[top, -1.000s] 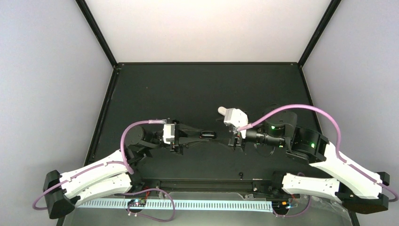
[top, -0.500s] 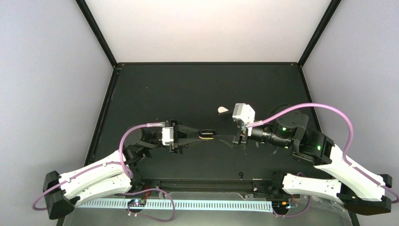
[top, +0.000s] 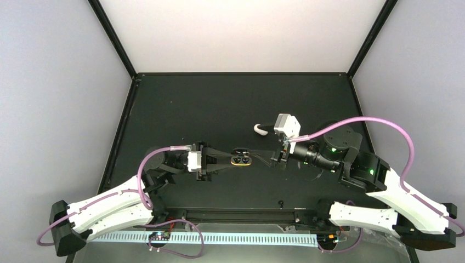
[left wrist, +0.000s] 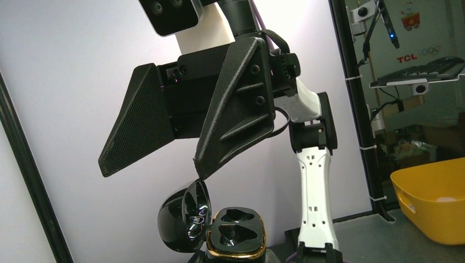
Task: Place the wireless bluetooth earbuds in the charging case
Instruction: Open the charging case.
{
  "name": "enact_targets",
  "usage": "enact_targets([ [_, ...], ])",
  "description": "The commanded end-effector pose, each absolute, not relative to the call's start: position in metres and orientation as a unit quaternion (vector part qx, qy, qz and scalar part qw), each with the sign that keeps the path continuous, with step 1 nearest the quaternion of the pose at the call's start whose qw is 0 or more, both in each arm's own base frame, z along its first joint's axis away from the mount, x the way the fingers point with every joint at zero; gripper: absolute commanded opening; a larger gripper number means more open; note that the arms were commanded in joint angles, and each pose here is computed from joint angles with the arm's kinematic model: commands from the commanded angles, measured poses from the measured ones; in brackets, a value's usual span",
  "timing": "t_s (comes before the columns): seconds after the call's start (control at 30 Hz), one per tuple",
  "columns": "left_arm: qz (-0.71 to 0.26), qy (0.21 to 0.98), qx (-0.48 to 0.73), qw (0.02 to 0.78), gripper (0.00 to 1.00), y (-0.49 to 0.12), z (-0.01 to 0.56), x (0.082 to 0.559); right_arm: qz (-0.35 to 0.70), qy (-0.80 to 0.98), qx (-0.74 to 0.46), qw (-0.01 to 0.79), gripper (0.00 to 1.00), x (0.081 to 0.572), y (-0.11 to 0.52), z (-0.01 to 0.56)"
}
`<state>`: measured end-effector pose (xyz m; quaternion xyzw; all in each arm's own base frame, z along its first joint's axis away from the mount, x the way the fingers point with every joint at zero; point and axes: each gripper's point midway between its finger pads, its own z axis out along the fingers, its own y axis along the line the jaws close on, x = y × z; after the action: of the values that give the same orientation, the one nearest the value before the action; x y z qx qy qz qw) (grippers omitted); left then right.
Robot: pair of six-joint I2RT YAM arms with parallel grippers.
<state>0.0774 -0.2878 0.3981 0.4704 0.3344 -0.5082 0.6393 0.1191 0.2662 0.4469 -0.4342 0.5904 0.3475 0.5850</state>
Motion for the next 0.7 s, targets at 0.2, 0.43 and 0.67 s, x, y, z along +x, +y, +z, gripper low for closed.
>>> enact_targets([
  [0.2,-0.518,0.315,0.475,0.639,0.02,-0.282,0.401,0.066,0.407,0.556,-0.467,0.554,0.70,0.088,0.266,0.465],
  [0.43,-0.510,0.311,0.479,0.644,0.02,-0.277,0.400,0.063,0.408,0.556,-0.468,0.552,0.69,0.087,0.266,0.463],
  [0.67,-0.475,0.271,0.507,0.667,0.02,-0.263,0.392,0.048,0.361,0.605,-0.398,0.587,0.70,0.118,0.249,0.439],
])
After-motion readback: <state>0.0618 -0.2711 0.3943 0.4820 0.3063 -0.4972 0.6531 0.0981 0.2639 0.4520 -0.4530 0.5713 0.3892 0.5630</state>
